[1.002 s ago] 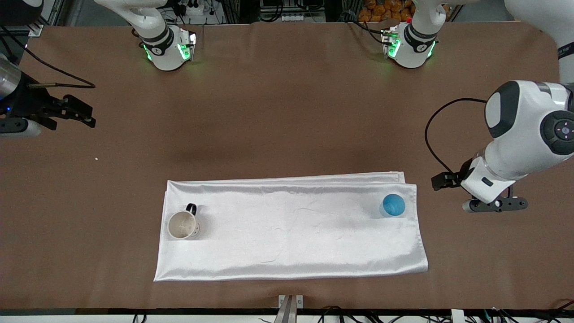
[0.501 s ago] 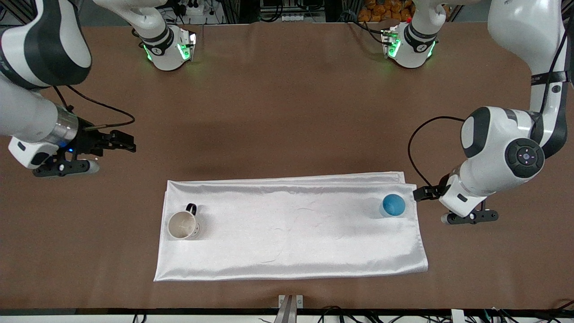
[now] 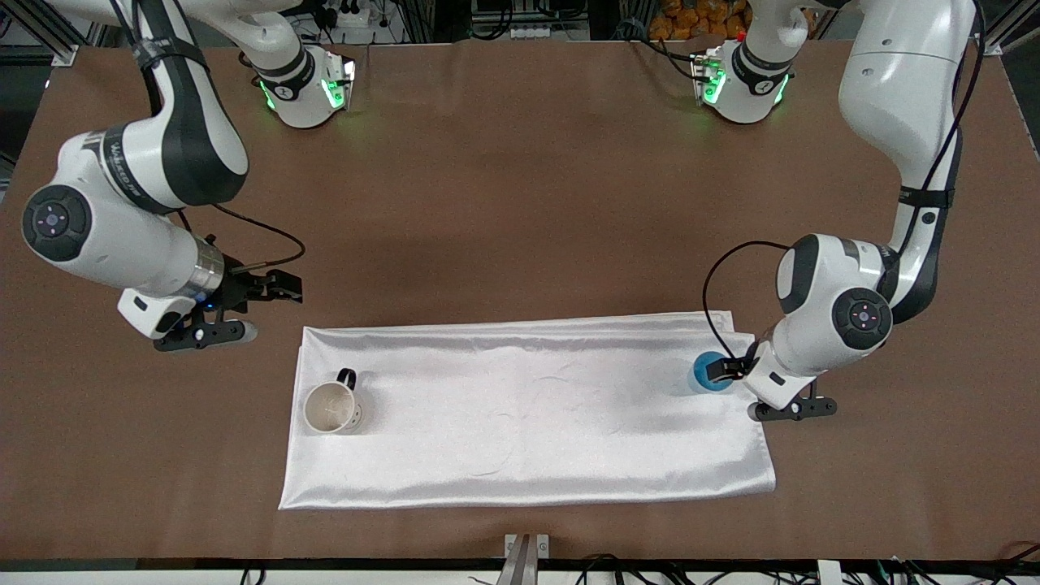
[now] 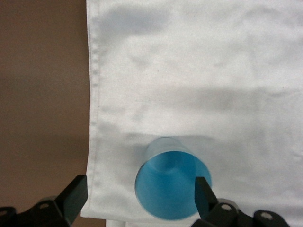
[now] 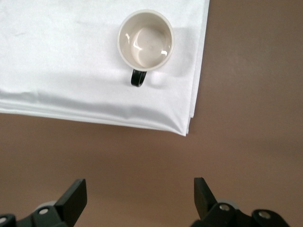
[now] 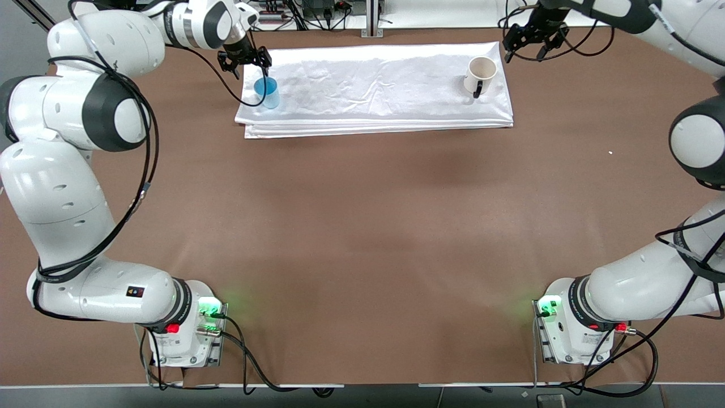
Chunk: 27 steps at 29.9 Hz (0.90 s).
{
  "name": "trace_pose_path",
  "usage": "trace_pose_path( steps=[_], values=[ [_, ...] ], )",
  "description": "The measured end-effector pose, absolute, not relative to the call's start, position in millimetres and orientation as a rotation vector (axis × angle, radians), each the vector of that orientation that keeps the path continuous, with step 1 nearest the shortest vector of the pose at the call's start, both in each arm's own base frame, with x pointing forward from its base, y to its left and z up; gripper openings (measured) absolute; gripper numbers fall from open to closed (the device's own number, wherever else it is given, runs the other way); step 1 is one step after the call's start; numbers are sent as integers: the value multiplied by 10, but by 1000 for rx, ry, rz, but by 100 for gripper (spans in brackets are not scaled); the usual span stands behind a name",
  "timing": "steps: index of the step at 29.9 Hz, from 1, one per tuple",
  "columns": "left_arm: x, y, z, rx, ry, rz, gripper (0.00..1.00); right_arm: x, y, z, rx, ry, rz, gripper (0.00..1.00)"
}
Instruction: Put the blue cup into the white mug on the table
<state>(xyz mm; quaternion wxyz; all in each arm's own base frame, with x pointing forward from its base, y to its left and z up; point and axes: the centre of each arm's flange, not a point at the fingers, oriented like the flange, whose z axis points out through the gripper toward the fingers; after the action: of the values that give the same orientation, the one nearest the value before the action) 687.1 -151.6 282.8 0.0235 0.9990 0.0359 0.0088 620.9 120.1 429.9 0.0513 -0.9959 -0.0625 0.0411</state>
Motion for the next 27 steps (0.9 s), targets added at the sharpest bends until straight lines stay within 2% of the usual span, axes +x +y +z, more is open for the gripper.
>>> trace_pose_path(
  steps=[8, 27],
  values=[
    [6836, -1506, 2741, 3097, 115, 2, 100, 6354, 1393, 3839, -3024, -196, 32, 100],
    [6729, -1488, 2543, 3105, 115, -51, 100, 6533, 1588, 2907, -3019, -120, -53, 100]
  ],
)
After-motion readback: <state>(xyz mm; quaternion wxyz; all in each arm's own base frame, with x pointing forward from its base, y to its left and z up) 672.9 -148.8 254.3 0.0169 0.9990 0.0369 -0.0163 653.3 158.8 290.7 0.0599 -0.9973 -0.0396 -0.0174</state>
